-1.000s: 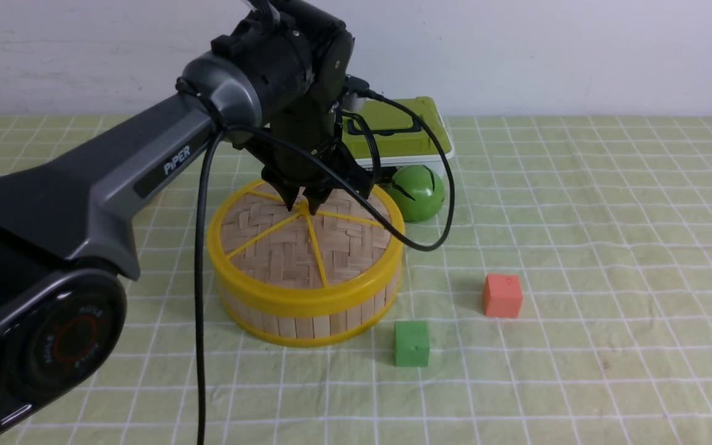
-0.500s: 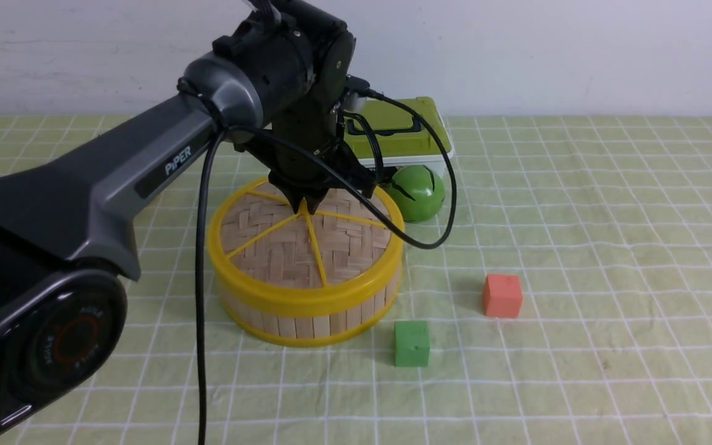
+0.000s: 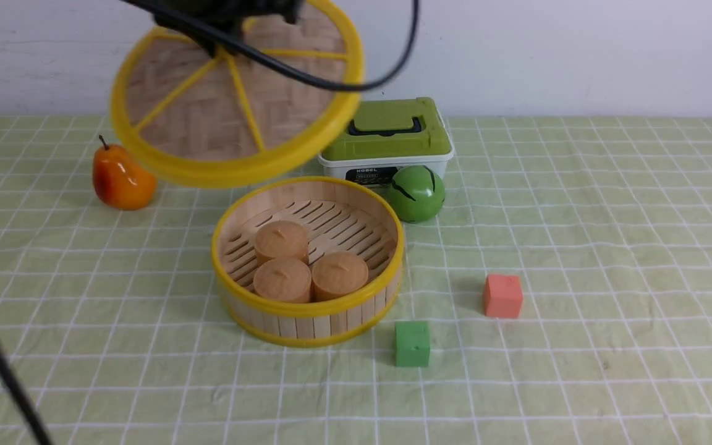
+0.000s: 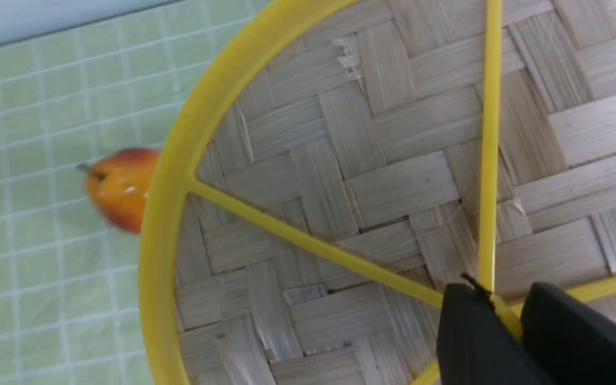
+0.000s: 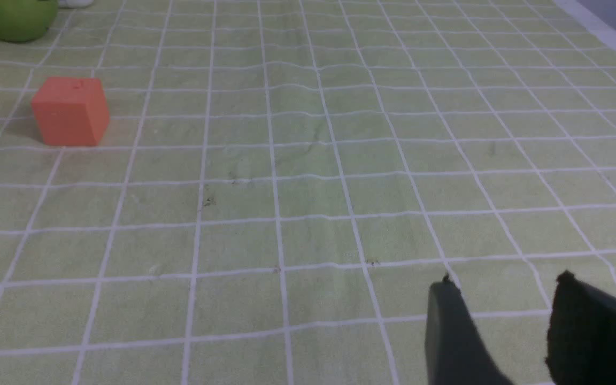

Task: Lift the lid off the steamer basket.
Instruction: Use the left arm to place the steamer lid on the table

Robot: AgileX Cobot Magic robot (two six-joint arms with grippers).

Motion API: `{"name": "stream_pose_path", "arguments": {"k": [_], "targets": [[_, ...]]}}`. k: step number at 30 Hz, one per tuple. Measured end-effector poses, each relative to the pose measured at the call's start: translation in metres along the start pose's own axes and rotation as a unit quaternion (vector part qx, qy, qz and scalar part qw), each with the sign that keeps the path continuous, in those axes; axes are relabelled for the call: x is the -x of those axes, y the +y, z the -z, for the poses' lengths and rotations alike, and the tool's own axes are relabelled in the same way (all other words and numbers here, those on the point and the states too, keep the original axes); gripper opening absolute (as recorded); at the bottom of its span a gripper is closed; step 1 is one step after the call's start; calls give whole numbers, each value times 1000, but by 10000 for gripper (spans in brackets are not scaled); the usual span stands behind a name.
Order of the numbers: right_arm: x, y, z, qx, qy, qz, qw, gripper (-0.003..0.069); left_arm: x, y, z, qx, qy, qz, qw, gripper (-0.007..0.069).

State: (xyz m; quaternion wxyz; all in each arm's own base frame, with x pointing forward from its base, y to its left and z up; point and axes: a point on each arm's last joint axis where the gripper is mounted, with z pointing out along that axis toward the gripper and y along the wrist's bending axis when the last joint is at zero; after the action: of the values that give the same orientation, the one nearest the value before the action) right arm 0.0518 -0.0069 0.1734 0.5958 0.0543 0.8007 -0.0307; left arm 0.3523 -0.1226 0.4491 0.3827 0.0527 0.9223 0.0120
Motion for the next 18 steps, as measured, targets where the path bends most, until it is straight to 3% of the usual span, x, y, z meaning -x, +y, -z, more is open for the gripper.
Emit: {"name": "stream_pose_path", "arguments": {"k": [2,4,5,8,12,18], "targets": [[0,0,0,0,0,0,1000,241,-7,20,4,20,10,18,1000,102],[0,0,0,0,0,0,1000,241,-36,63,-2,69,59,58,994,102],[0,0,0,0,0,0,1000,241,-38,66,-3,72,63,60,994,102],[0,0,0,0,0,0,1000,241,-83,106,-41,104,125,98,982,102],[0,0,0,0,0,0,1000,241,-121,127,-97,105,161,128,973,102],[0,0,0,0,0,0,1000,241,-146,127,-163,90,192,145,966,102]]}}
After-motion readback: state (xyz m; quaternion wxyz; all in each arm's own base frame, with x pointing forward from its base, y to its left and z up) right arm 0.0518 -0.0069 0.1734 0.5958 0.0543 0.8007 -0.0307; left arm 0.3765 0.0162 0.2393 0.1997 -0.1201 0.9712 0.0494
